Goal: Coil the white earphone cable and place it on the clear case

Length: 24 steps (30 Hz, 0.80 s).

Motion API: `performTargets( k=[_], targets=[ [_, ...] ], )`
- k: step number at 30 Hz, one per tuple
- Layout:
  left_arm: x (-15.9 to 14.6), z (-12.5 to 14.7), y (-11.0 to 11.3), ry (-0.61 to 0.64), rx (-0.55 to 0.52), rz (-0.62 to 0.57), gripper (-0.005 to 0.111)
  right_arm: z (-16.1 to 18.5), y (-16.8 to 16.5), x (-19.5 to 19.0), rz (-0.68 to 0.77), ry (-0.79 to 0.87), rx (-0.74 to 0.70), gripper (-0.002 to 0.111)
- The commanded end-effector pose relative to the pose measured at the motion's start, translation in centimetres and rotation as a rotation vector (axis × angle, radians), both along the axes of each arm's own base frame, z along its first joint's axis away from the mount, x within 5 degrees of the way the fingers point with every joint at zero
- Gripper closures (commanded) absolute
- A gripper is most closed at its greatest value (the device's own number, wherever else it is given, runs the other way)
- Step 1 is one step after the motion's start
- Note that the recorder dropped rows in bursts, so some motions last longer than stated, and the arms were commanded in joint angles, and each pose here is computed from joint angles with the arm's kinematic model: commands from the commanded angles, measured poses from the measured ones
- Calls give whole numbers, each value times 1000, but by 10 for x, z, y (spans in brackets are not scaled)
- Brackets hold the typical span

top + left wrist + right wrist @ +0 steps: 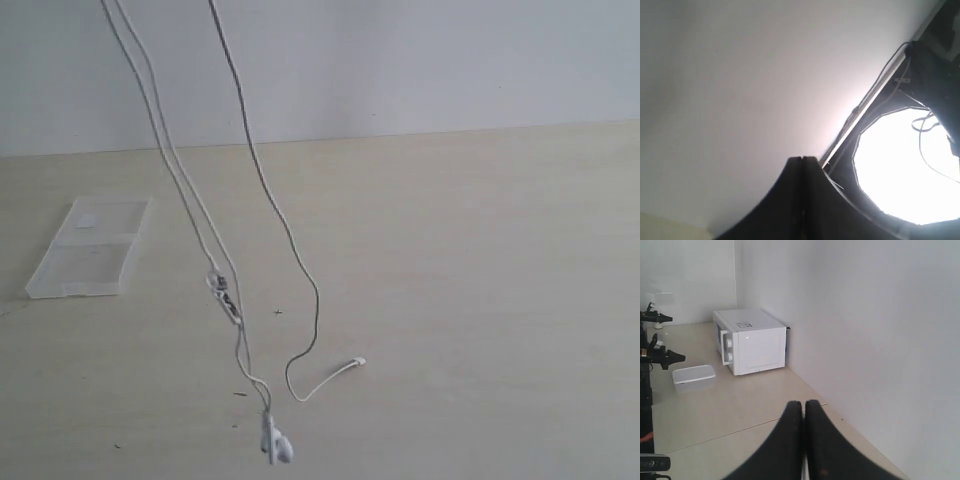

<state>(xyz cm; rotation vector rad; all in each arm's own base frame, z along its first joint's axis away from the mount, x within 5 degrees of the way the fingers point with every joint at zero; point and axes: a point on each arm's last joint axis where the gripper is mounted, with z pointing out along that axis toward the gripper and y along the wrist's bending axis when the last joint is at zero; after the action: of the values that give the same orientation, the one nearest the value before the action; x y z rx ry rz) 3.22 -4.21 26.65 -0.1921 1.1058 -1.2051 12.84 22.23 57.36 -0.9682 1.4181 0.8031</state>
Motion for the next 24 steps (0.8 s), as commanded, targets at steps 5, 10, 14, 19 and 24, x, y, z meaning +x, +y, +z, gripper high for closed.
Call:
performTargets(
  k=[5, 10, 14, 19, 24],
  targets=[
    [3, 31, -8, 55, 133, -42, 107, 1, -3, -2, -2, 5, -13, 108],
    [16, 39, -12, 102, 180, -114, 107, 1, -3, -2, -1, 8, -14, 108],
    [27, 46, -16, 138, 283, -145, 107, 1, -3, -2, 2, 10, -12, 108],
    [45, 69, -17, 163, 521, -121, 107, 1, -2, -4, 29, 37, 7, 108],
    [69, 107, -16, 144, 607, -139, 107, -1, -2, -5, 37, 50, -15, 108]
  ],
)
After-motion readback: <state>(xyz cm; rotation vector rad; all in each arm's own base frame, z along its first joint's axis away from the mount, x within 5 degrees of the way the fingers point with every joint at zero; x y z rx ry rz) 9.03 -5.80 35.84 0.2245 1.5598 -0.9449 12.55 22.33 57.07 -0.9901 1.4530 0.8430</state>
